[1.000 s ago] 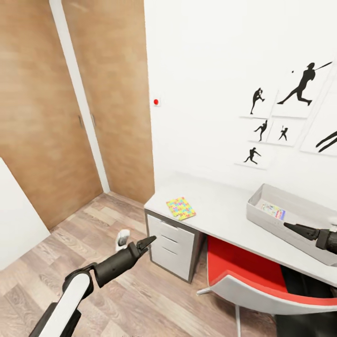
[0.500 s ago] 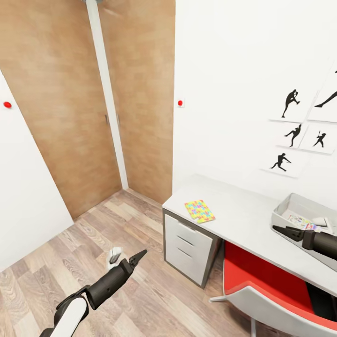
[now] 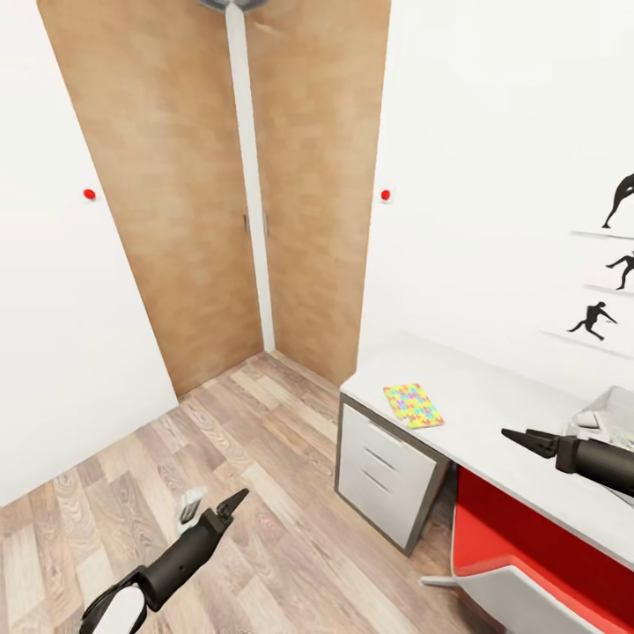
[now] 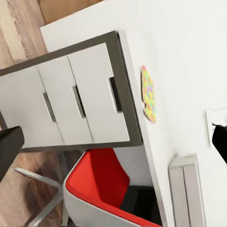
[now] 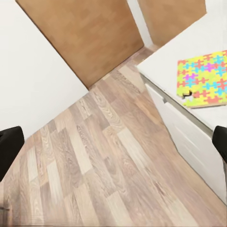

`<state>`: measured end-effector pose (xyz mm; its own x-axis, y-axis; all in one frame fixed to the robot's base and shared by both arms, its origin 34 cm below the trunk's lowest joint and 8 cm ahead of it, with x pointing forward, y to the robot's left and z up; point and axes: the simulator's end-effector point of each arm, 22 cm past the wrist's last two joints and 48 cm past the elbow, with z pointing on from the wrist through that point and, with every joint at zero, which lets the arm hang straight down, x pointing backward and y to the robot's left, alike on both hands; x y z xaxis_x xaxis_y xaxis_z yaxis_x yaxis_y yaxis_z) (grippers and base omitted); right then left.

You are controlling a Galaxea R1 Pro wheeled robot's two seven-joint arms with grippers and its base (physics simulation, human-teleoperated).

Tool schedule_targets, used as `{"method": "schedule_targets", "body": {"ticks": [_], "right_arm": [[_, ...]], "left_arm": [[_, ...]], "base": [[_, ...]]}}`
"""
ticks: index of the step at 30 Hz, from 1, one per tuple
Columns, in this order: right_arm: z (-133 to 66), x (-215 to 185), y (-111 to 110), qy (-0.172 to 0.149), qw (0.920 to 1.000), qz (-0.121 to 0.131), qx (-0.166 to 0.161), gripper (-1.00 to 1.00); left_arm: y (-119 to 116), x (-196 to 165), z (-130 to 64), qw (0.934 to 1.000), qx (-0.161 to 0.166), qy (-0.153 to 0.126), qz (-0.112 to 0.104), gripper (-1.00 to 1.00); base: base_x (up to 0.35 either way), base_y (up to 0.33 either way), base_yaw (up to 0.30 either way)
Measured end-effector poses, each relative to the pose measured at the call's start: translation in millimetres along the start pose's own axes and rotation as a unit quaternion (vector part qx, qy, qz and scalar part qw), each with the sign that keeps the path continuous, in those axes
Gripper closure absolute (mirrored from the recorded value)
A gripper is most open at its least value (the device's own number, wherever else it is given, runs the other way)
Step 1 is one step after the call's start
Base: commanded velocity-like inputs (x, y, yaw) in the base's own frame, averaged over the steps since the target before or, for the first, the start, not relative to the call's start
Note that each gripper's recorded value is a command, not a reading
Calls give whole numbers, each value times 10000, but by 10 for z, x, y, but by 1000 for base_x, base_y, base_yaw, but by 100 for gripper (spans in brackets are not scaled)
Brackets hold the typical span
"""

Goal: Put all the toys in the child's room - the three board games (two on the bed and one on the table), the two jigsaw puzzles on the table, and the tennis ball on the table - inside the toy box on the table in the child's room.

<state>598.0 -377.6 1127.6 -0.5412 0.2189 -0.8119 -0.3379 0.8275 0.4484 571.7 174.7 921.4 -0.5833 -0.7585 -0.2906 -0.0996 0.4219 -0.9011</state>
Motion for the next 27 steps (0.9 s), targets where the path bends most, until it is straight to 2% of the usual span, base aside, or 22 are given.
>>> {"method": "schedule_targets", "body": {"ticks": [6, 10, 22, 27], "right_arm": [[12, 11, 14, 14, 10000, -8, -22, -100], [17, 17, 18, 20, 10000, -7, -27, -100], [121, 139, 114, 176, 9997, -14, -156, -100], [170, 190, 163, 236, 9995, -25, -222, -100]], "left_arm": [[216, -95, -79, 9996, -39, -201, -186, -100], [273, -105, -94, 9994, -49, -244, -246, -100], [300, -87, -76, 9993, -58, -249, -282, -100], [404, -83, -72, 9989, -195, -256, -337, -100]], "base": [[0, 0, 287], [0, 0, 287], [0, 0, 287], [0, 0, 287]]}}
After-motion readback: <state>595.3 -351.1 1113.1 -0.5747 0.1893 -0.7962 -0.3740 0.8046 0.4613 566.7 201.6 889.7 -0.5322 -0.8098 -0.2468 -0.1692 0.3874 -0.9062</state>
